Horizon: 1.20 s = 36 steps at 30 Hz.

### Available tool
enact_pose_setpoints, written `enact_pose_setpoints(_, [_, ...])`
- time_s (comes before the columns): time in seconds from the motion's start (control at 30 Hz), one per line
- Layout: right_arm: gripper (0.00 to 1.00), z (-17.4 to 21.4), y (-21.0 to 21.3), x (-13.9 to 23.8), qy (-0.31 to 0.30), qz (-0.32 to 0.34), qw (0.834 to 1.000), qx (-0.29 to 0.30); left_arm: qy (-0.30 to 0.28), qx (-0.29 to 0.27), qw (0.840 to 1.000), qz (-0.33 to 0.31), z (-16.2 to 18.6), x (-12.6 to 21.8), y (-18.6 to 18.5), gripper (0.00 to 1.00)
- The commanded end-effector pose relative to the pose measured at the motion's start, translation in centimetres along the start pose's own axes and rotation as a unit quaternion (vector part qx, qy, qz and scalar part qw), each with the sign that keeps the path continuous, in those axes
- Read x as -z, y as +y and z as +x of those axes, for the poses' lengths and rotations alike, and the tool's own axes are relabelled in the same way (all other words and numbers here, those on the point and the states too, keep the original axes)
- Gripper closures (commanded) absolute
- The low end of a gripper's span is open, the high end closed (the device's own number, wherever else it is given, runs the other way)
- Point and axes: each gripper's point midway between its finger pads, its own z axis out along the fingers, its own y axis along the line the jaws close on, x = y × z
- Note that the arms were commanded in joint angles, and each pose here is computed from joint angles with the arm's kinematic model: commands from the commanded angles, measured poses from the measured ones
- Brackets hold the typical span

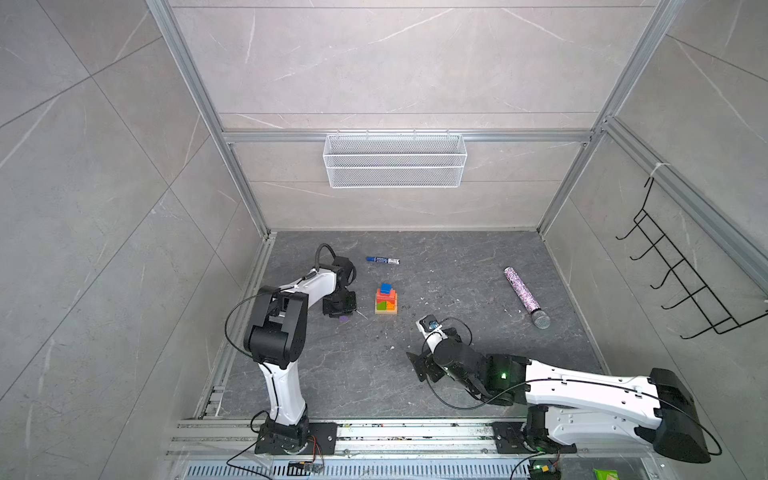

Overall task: Build the wood block tower
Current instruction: 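Lift and carry the purple cube with the left gripper over the tower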

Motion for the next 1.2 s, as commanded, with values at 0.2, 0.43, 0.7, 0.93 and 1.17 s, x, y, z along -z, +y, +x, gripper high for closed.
enact_pose_setpoints(0.2, [0.06,-0.6,0.1,0.3,-0.010,0.006,1.000,-0.017,-0.021,0.011,0.999,0.031,0.2,3.7,-0.8,0.83])
enact_pose_setpoints(0.43, [0.06,-0.5,0.0,0.2,-0.016,0.008,1.000,-0.019,-0.045,-0.002,0.998,0.050,0.5,6.7,-1.9,0.83])
enact_pose_setpoints(0.7, [0.05,-0.6,0.4,0.0,-0.026,0.001,1.000,-0.017,-0.069,-0.030,0.995,0.066,0.7,10.1,-4.0,0.83])
enact_pose_setpoints(0.93, [0.04,-0.6,0.3,0.2,-0.025,0.003,1.000,-0.016,-0.089,-0.057,0.992,0.076,0.2,12.8,-6.2,0.82])
enact_pose_setpoints(1.17, [0.05,-0.6,0.0,0.5,-0.024,0.008,1.000,-0.011,-0.095,-0.092,0.988,0.076,-0.6,14.1,-8.6,0.82])
